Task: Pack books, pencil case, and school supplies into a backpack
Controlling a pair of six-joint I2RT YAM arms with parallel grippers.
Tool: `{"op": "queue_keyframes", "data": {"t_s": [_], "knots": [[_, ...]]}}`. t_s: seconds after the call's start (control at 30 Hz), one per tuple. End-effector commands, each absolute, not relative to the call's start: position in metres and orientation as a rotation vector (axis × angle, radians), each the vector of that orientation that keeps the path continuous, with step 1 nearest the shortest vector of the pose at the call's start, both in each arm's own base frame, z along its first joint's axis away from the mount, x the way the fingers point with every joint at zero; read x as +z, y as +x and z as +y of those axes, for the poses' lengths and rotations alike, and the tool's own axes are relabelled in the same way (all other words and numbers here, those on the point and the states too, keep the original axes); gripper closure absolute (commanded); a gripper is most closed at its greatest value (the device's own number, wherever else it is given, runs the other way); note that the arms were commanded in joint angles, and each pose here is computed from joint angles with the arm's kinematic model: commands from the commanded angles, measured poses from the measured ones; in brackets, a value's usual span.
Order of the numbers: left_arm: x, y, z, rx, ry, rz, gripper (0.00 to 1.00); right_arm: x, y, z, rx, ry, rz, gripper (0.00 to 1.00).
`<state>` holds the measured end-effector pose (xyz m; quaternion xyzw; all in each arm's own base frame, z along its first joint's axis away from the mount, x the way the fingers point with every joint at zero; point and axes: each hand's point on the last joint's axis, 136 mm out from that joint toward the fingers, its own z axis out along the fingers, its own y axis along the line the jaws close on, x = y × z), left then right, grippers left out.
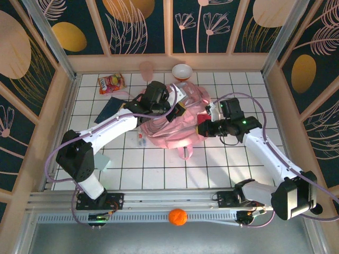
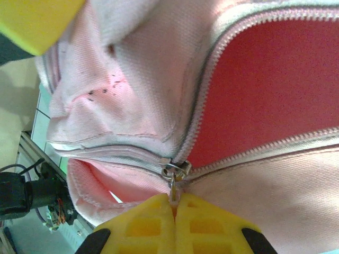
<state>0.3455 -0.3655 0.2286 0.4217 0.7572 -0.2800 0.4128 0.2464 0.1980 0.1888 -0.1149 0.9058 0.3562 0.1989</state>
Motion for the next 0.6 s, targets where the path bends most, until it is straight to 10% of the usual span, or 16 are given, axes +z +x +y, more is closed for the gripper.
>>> {"op": "queue_keyframes", "data": {"t_s": [0.0,0.57], "knots": [[0.283,0.375,-0.358,-0.630,0.870,1.778,1.00,0.207,0.242,0.202,1.022,-0.272,2.528,1.00],[0.281,0.389,-0.392,-0.759,0.610,1.868,1.00,0.213,0.246,0.248,0.921,-0.130,2.538,1.00]]}}
